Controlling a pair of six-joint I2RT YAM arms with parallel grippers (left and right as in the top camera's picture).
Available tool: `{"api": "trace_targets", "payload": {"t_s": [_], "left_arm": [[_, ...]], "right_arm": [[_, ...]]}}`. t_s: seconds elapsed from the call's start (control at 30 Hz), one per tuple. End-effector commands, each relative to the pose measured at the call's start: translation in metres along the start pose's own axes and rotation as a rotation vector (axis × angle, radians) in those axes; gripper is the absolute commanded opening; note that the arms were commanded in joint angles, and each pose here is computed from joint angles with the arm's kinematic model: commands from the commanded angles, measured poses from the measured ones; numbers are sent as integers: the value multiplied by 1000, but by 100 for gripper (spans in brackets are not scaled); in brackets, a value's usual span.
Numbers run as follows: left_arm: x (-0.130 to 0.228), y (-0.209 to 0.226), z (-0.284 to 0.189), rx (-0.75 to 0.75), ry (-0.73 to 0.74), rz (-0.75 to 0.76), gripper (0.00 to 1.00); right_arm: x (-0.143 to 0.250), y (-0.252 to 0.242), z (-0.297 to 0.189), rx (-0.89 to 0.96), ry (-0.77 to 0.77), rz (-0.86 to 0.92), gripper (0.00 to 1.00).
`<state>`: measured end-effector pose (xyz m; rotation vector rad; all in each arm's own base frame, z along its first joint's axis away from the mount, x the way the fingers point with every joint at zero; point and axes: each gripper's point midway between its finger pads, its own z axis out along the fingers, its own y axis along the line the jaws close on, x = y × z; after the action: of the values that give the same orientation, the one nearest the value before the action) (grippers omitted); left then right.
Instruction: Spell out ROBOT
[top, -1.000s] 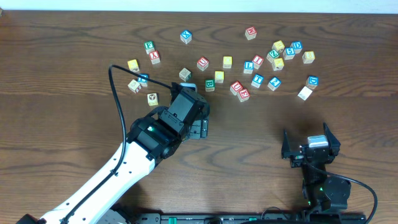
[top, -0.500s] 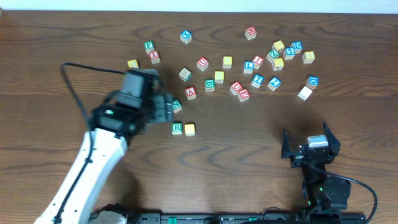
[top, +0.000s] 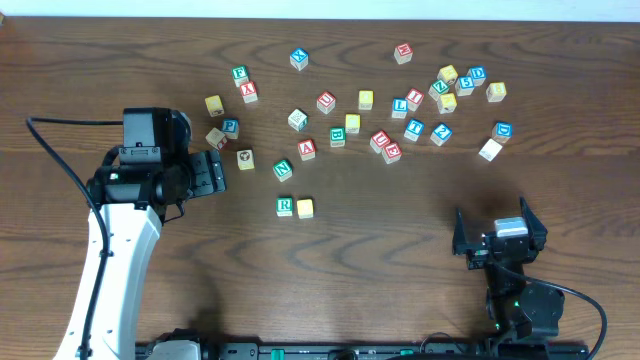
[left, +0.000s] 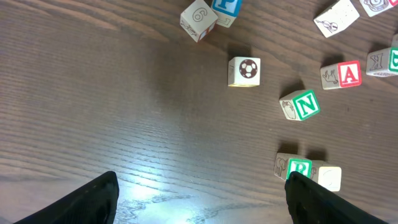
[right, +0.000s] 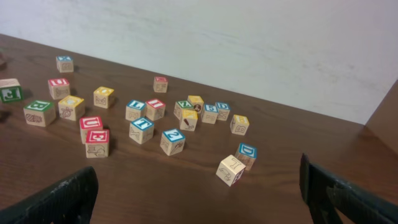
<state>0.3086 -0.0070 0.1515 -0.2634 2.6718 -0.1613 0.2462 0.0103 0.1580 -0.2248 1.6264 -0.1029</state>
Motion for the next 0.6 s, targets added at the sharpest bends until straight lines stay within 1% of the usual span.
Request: {"api": "trace_targets", "payload": {"t_s": [0.0, 0.17, 0.2, 0.23, 0.4, 0.47, 0.57], "left_arm": [[-8, -4, -9, 19, -31, 32, 84], [-17, -3, -10, 13, -69, 35, 82], [-18, -3, -10, 13, -76, 36, 87], [-19, -3, -10, 14, -78, 35, 98], [-17, -18, -10, 97, -68, 41, 98], [-17, -27, -11, 145, -71, 108, 97], [-14, -48, -15, 249, -86, 332, 92]], "right_arm": [[1, -1, 0, 7, 2, 16, 99], [1, -1, 0, 7, 2, 16, 99], [1, -1, 0, 7, 2, 16, 99], [1, -1, 0, 7, 2, 16, 99], [1, -1, 0, 7, 2, 16, 99], [1, -1, 0, 7, 2, 16, 99], [1, -1, 0, 7, 2, 16, 99]]}}
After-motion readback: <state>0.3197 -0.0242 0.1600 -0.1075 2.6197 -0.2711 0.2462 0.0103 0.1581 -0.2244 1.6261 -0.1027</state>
